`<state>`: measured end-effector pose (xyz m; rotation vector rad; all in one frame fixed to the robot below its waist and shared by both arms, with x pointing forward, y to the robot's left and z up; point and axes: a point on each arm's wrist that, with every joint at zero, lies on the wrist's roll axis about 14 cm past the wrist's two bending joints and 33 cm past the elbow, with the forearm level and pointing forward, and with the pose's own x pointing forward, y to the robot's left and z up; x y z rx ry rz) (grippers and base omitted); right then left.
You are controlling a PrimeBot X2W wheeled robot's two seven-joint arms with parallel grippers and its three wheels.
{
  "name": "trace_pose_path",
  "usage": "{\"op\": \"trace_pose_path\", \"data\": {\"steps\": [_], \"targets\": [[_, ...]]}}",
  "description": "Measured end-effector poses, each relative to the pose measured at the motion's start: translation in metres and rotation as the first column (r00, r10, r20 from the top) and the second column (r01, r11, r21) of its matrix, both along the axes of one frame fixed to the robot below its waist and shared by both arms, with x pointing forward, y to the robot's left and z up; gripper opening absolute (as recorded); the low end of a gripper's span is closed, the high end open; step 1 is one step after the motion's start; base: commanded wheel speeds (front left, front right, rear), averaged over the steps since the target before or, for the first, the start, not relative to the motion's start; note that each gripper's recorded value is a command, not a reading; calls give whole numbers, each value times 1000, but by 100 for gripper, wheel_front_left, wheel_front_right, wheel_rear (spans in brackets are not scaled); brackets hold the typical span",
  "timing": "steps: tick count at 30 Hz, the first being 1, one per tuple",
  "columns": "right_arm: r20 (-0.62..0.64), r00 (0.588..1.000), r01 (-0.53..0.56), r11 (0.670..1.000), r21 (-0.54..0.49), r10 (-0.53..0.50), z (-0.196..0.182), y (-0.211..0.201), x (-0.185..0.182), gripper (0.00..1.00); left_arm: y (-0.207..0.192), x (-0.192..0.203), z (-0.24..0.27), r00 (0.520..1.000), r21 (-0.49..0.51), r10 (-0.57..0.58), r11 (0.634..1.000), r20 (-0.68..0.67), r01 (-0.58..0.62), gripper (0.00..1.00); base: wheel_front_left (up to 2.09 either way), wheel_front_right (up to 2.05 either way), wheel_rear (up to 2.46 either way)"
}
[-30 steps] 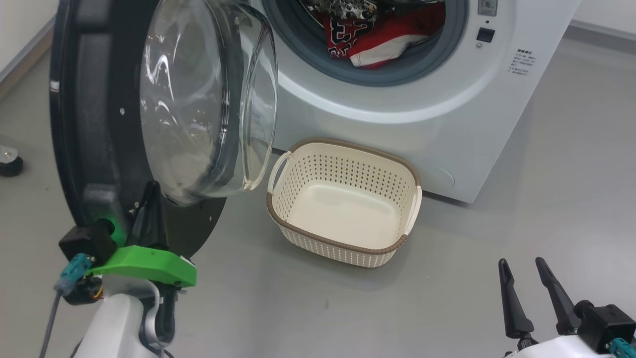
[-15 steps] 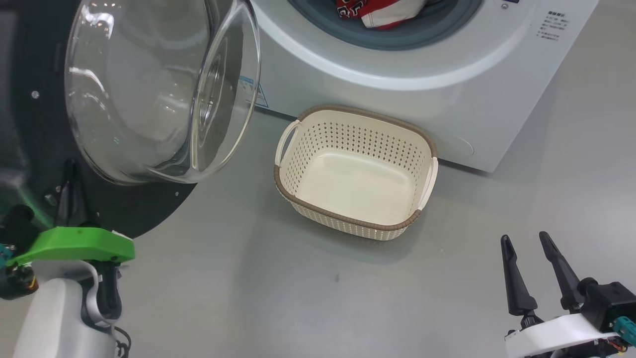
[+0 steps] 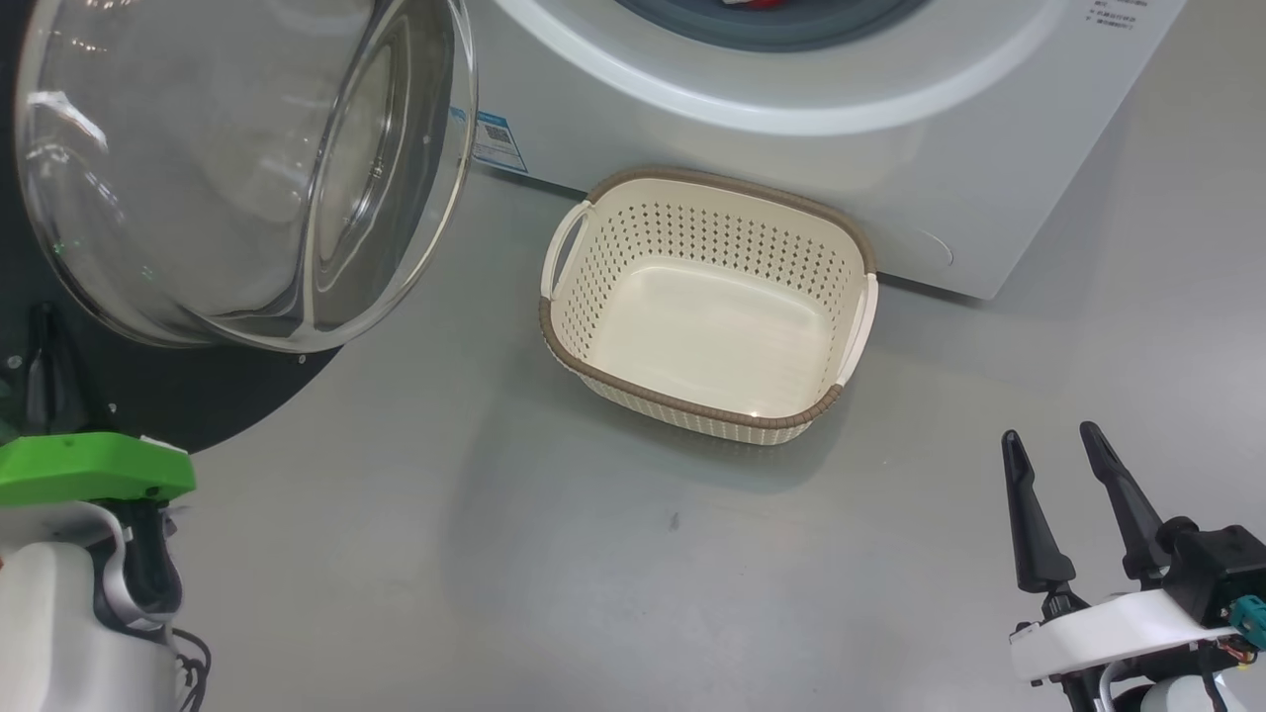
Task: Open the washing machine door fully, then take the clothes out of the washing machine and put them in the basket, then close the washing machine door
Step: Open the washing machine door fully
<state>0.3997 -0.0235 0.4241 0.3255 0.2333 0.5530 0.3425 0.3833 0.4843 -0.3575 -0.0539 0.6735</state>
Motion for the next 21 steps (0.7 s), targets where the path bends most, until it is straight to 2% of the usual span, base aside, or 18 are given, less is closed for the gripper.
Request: {"op": "trace_pose_path", "data": {"steps": [21], "targets": [[-26,999,19,1000,-11,-19,-15,-7,11,100,39,3,-9,995,-4,91,996,-28,-91,0,0,0,0]]}}
